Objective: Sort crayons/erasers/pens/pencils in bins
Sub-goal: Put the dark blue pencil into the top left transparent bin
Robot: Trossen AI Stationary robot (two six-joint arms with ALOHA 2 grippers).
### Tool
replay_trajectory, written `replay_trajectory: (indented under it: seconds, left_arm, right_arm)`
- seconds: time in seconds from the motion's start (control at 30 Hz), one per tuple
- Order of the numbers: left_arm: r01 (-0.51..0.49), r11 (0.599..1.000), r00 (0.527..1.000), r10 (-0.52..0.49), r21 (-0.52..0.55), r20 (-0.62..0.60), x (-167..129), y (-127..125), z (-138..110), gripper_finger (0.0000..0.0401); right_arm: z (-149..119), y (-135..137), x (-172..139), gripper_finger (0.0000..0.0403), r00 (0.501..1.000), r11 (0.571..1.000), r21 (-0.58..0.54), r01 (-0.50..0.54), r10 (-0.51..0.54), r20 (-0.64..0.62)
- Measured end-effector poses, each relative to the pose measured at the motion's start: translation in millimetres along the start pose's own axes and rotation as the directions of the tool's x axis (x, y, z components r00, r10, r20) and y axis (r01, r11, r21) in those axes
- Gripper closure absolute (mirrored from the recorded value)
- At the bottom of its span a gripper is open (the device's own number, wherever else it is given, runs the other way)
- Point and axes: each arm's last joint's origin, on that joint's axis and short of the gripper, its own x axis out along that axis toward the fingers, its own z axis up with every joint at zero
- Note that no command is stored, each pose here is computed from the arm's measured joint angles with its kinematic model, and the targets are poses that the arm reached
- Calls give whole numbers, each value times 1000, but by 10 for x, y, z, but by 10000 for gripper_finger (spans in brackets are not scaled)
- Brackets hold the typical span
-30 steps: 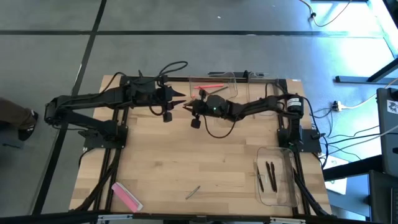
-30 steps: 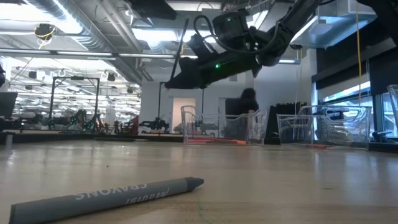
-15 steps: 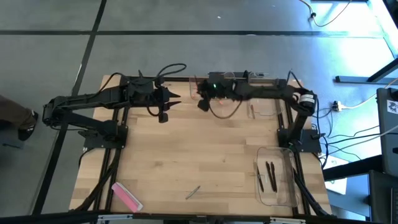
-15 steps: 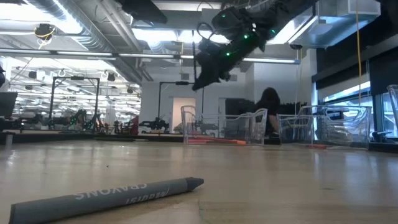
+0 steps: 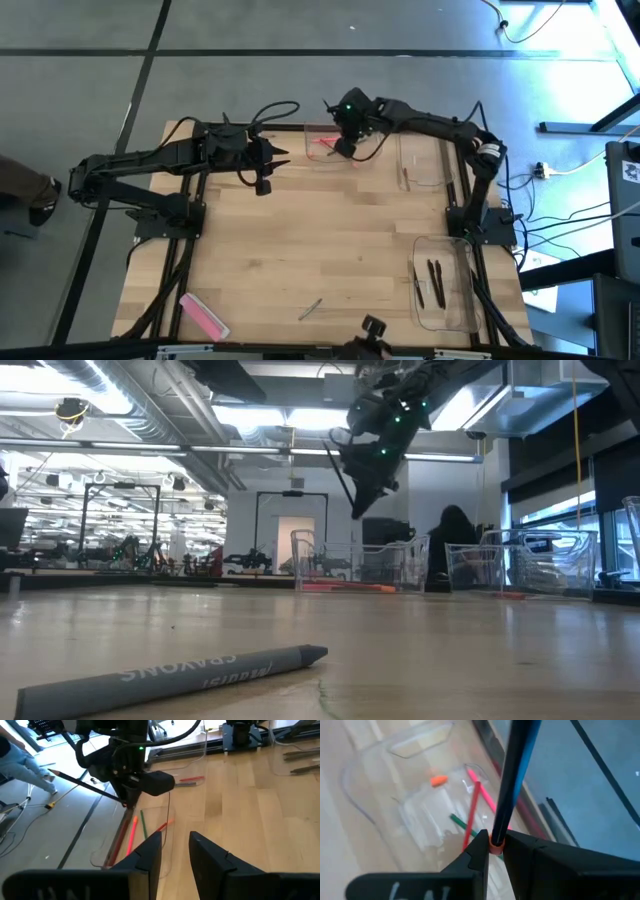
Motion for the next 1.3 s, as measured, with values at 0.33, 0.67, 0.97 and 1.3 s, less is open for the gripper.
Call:
replay_trajectory:
  seconds: [0.33,0.67,0.97,1.3]
  left_arm:
    - [1,1000,1000,-1,-2,0,0,-1,0,311]
    - [0,1000,1000,0,0,1,1,-1,1,311]
    - [0,1000,1000,0,0,2,1,-1,2,311]
    - [0,1000,1000,0,0,2,2,-1,2,311]
  right_arm:
    - [-177,-118,501,354,991,999,-45,-2,-4,-136]
    - [-348,-223,618,354,962,999,-42,2,-13,-273]
    - [-451,-183,830,354,941,998,-45,-32,15,-337]
    - [-536,-168,1004,354,924,997,-34,-69,51,-379]
